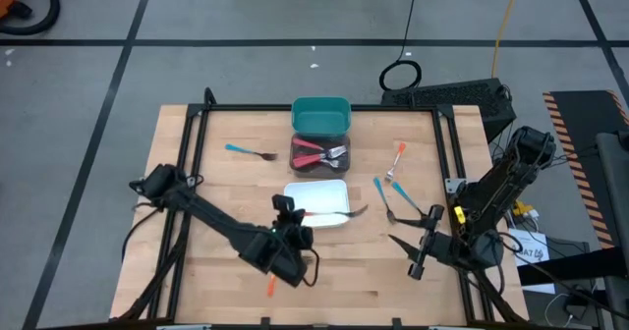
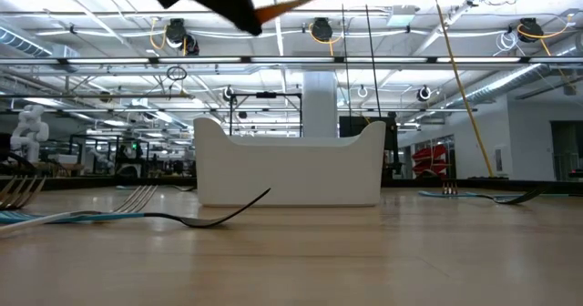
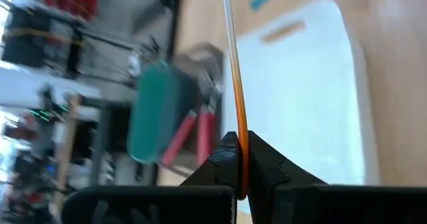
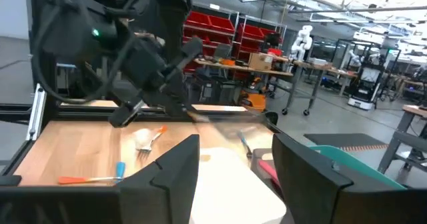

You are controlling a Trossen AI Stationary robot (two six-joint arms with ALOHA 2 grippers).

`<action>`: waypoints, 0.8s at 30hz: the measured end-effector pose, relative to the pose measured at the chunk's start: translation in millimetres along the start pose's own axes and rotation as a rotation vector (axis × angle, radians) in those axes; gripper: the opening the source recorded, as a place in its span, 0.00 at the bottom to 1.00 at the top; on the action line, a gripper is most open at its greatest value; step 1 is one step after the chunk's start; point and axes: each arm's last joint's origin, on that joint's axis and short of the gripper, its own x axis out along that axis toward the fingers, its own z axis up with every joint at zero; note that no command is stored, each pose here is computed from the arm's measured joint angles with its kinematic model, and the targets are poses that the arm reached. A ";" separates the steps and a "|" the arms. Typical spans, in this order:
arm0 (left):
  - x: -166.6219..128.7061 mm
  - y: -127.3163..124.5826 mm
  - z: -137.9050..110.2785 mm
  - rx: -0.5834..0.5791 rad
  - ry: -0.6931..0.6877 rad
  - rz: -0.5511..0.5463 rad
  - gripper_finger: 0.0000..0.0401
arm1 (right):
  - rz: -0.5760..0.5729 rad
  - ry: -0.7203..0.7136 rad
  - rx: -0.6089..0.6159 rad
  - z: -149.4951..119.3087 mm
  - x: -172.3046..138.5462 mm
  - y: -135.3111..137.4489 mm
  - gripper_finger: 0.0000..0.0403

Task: Sort silverware by color (type)
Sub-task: Put the bottom right orange fork into the white bin

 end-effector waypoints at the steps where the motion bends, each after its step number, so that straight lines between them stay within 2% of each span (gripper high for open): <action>1: 3.2 2.0 -1.6 -0.011 0.029 -0.020 0.02 | -0.002 0.000 -0.004 1.3 0.1 0.2 0.46; 4: 11.2 8.6 -6.0 -0.059 0.101 -0.038 0.02 | -0.004 0.000 -0.033 1.9 0.2 0.3 0.46; 9: 14.9 12.7 -11.9 -0.125 0.178 -0.058 0.02 | -0.071 0.027 -0.064 1.2 0.1 -1.7 0.46; 24: 31.1 20.9 -11.5 -0.276 0.283 -0.158 0.02 | -0.068 0.025 -0.040 1.1 0.1 -1.5 0.46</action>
